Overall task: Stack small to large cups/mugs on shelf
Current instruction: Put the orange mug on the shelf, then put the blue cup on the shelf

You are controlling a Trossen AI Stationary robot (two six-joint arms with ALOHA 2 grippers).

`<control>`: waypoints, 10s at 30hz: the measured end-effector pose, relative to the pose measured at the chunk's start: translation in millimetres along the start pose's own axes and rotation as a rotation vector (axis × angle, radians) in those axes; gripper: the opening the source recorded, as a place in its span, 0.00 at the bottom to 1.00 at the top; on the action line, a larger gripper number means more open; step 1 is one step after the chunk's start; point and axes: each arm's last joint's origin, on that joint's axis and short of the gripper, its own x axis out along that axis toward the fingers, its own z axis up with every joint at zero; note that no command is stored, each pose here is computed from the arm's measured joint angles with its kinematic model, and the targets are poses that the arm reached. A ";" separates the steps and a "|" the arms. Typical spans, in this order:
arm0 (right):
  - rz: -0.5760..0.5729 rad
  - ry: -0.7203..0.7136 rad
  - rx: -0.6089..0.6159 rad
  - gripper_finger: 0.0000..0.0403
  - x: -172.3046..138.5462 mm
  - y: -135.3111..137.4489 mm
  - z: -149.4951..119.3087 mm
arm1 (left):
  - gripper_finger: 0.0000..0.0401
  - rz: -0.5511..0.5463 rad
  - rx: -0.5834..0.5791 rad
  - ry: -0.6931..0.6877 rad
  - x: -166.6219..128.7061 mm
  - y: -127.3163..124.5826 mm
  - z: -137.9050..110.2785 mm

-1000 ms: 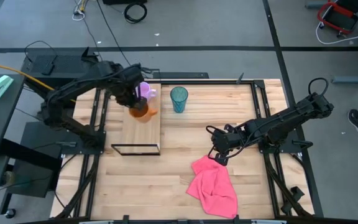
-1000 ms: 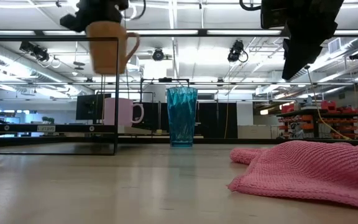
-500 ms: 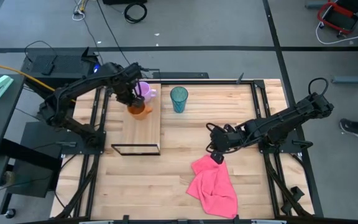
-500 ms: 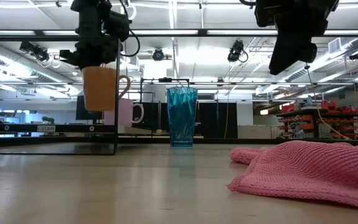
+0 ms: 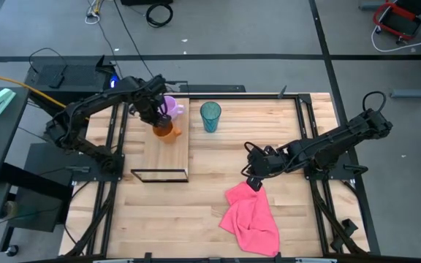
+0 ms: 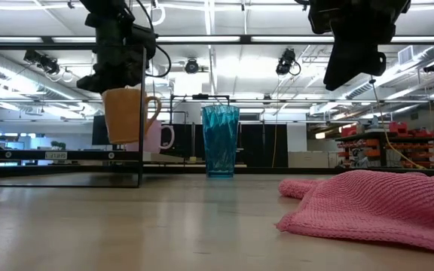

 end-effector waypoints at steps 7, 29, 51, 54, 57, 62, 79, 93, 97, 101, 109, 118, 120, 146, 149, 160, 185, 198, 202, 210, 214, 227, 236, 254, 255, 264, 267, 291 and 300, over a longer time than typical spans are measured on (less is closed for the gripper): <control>0.001 -0.001 0.000 0.18 -0.1 0.1 0.1 | 0.06 0.025 -0.014 0.004 9.2 2.8 -1.6; 0.001 -0.001 -0.001 0.18 -0.1 0.1 0.1 | 0.06 0.105 -0.039 -0.004 17.4 -8.5 -9.5; 0.002 -0.001 0.000 0.18 -0.1 0.1 0.1 | 0.13 0.103 -0.069 -0.005 17.8 -11.2 -10.7; 0.002 -0.001 0.000 0.18 -0.1 0.1 0.1 | 0.12 0.104 -0.054 -0.004 17.8 -11.2 -10.7; 0.002 -0.001 0.000 0.18 -0.1 0.1 0.1 | 0.13 0.102 -0.052 -0.007 17.8 -11.3 -10.4; 0.002 -0.001 0.000 0.18 -0.1 0.1 0.1 | 0.16 0.094 -0.032 -0.011 17.8 -11.7 -9.7; 0.003 -0.002 0.001 0.18 -0.1 0.2 0.2 | 0.25 0.053 -0.008 -0.004 17.2 -11.4 -8.6; 0.009 -0.006 0.003 0.18 -0.1 0.8 0.6 | 0.26 0.031 -0.008 -0.022 -0.5 -16.2 -5.4; 0.009 -0.006 0.002 0.18 -0.1 0.8 0.6 | 0.26 0.038 -0.004 -0.054 -21.0 -20.0 -3.0; 0.009 -0.006 -0.001 0.18 -0.1 0.8 0.6 | 0.25 0.080 -0.006 -0.099 -44.4 -22.3 -2.2; 0.004 -0.008 -0.051 0.18 0.3 -0.4 2.0 | 0.25 0.040 -0.046 -0.232 -102.3 -35.9 -6.2; -0.018 -0.041 -0.079 0.18 -0.4 -9.4 21.2 | 0.22 -0.094 0.100 -0.402 -158.2 -77.2 -35.2; -0.019 -0.065 -0.094 0.18 -3.8 -11.5 31.6 | 0.22 -0.065 0.109 -0.422 -163.6 -84.2 -45.8; -0.182 -0.542 0.247 0.18 -101.3 -111.0 180.8 | 0.20 0.459 0.309 -0.702 -181.7 -73.4 -68.6; -0.195 -0.555 0.265 0.18 -104.4 -116.7 183.3 | 0.20 0.509 0.265 -0.721 -187.1 -59.3 -58.2; -0.193 -0.548 0.326 0.18 -97.0 -130.8 191.5 | 0.14 0.402 0.280 -0.716 -197.8 -22.9 -22.5; -0.096 -0.257 0.154 0.18 -46.6 -154.9 292.5 | 0.07 0.271 0.105 -0.457 -118.1 44.4 -4.9; -0.044 -0.030 0.055 0.18 6.7 -142.4 292.6 | 0.07 0.227 0.024 -0.543 -123.3 61.0 -34.9; -0.043 0.001 0.029 0.18 21.8 -131.3 290.6 | 0.06 0.227 0.025 -0.545 -123.3 60.8 -34.8; -0.129 0.026 0.023 0.18 38.4 -131.5 289.0 | 0.08 0.226 0.027 -0.558 -124.0 60.6 -33.7; -0.173 0.020 0.028 0.18 35.1 -135.3 288.8 | 0.08 0.227 0.032 -0.558 -124.0 60.6 -33.7; -0.189 0.089 0.028 0.18 45.9 -138.5 278.8 | 0.09 0.228 0.036 -0.566 -124.3 60.5 -32.8; -0.186 0.091 0.020 0.18 46.5 -135.9 278.3 | 0.07 0.227 0.036 -0.567 -124.3 60.5 -32.7; -0.188 0.139 0.012 0.18 61.3 -134.6 267.8 | 0.09 0.226 0.034 -0.571 -124.5 60.4 -32.2; -0.191 0.148 0.012 0.18 63.8 -135.3 265.9 | 0.09 0.226 0.034 -0.571 -124.4 60.4 -32.2; -0.186 0.135 0.018 0.18 70.9 -136.5 264.6 | 0.11 0.226 0.035 -0.574 -124.7 60.3 -32.0; -0.184 0.123 0.026 0.18 71.1 -136.3 265.7 | 0.11 0.226 0.036 -0.574 -124.7 60.3 -32.0; -0.140 0.151 -0.053 0.02 70.5 -116.0 261.4 | 0.08 0.226 0.036 -0.574 -124.8 60.3 -32.0; -0.066 0.189 -0.219 0.02 43.0 -47.8 242.9 | 0.10 0.212 0.040 -0.571 -124.6 59.8 -32.2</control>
